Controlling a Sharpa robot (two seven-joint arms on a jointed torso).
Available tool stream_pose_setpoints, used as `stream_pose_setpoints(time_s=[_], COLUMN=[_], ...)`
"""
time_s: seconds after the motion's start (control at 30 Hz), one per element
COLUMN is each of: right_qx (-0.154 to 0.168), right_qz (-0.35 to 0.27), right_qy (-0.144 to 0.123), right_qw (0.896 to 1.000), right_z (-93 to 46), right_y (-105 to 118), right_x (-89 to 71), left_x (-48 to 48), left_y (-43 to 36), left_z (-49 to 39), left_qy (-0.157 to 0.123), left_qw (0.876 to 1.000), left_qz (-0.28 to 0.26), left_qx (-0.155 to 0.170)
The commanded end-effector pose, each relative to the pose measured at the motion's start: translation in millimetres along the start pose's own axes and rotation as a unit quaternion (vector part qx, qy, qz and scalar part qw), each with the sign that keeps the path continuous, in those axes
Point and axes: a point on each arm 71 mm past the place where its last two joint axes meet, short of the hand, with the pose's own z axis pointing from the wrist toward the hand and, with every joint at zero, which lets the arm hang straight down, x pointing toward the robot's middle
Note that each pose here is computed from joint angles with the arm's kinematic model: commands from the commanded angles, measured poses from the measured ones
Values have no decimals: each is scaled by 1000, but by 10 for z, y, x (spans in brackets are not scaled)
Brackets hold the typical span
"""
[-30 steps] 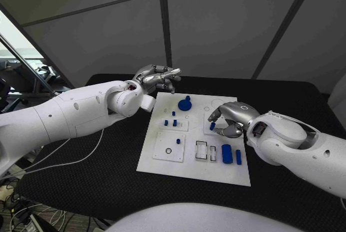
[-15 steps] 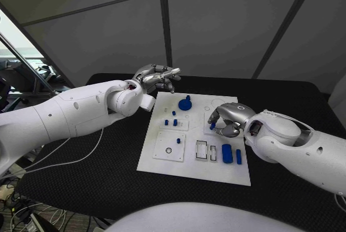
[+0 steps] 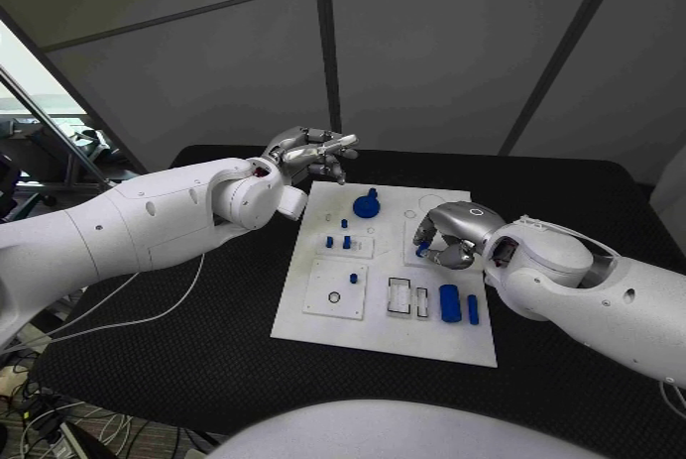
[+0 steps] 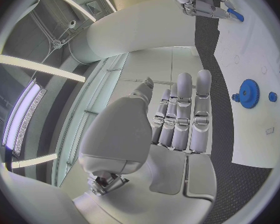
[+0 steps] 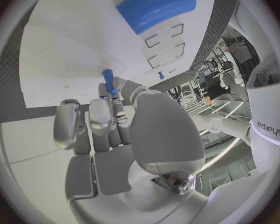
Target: Assemble the parts on the task board
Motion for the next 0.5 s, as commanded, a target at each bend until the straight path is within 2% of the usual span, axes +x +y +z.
stream_pose_setpoints(time_s=[0.03, 0.3, 0.5], right_qx=[2, -6, -14], right_qz=[-9, -11, -5], right_qy=[-22, -41, -49], right_qw=[1000, 999, 999], right_z=[8, -1, -98], right_y=[3, 47, 117], right_x=[-41, -74, -120], left_x=[10, 8, 6], left_y=[-13, -13, -13], left_z=[5, 4, 3], left_qy=[4, 4, 4], left_qw=[1000, 1000, 1000], left_qz=[-3, -3, -3], left_qx=[1, 0, 0])
